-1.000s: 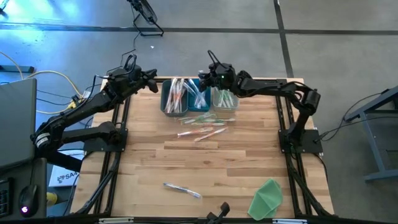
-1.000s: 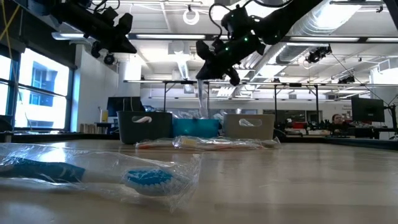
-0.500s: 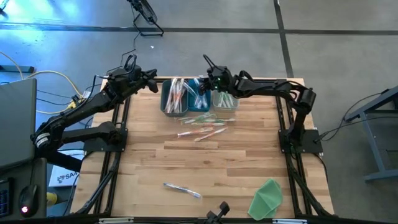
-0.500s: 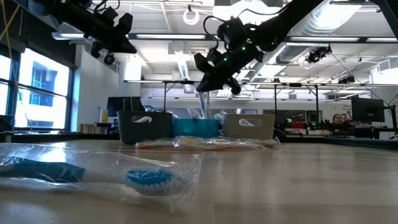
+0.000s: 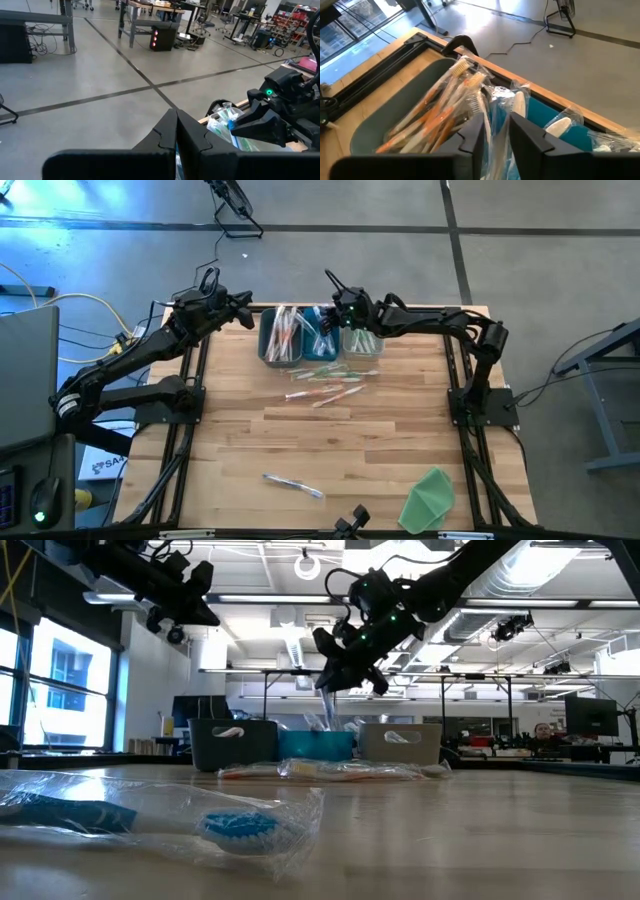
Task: Pick & Place Toothbrushes
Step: Put the blue toothbrush into the blue bin
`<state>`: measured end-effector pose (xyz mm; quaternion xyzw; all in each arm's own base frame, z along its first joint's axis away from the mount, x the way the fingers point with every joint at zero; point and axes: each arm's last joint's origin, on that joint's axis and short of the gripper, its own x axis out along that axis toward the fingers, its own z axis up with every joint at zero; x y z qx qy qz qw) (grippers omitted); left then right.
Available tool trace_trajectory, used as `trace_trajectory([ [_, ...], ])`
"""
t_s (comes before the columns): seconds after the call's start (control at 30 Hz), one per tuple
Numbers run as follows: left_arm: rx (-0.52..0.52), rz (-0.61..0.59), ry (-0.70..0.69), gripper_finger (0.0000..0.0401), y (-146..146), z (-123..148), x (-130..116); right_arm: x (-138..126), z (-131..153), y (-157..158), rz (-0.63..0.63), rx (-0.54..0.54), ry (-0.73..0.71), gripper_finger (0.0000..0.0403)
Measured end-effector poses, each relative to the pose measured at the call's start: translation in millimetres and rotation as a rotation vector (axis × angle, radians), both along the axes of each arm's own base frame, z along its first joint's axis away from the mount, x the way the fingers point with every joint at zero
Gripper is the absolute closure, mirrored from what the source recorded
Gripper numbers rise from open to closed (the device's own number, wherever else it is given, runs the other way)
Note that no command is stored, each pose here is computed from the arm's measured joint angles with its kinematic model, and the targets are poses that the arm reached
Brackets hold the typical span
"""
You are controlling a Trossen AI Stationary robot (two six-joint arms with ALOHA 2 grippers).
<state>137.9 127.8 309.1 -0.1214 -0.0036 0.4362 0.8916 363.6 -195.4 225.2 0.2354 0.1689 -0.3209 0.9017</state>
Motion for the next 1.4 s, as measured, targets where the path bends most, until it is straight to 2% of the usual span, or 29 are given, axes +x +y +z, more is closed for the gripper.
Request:
trace_trajectory([
  [0.27,-0.001,0.000,0.001,0.0401,0,0,0,0,0,0,0.009,0.003,-0.004,0.0276],
  [0.57,-0.002,0.000,0.002,0.0401,0,0,0,1,3,0,0.021,-0.012,-0.022,0.0242],
  [0.77,-0.002,-0.001,0.002,0.0401,0,0,0,-4,20,3,0.060,-0.103,-0.019,0.0238],
  [1.07,-0.003,-0.001,0.002,0.0401,0,0,0,-12,43,7,0.065,-0.152,-0.061,0.0237],
  [1.4,-0.002,-0.001,0.002,0.0401,0,0,0,-13,46,5,0.073,-0.180,-0.066,0.0237],
])
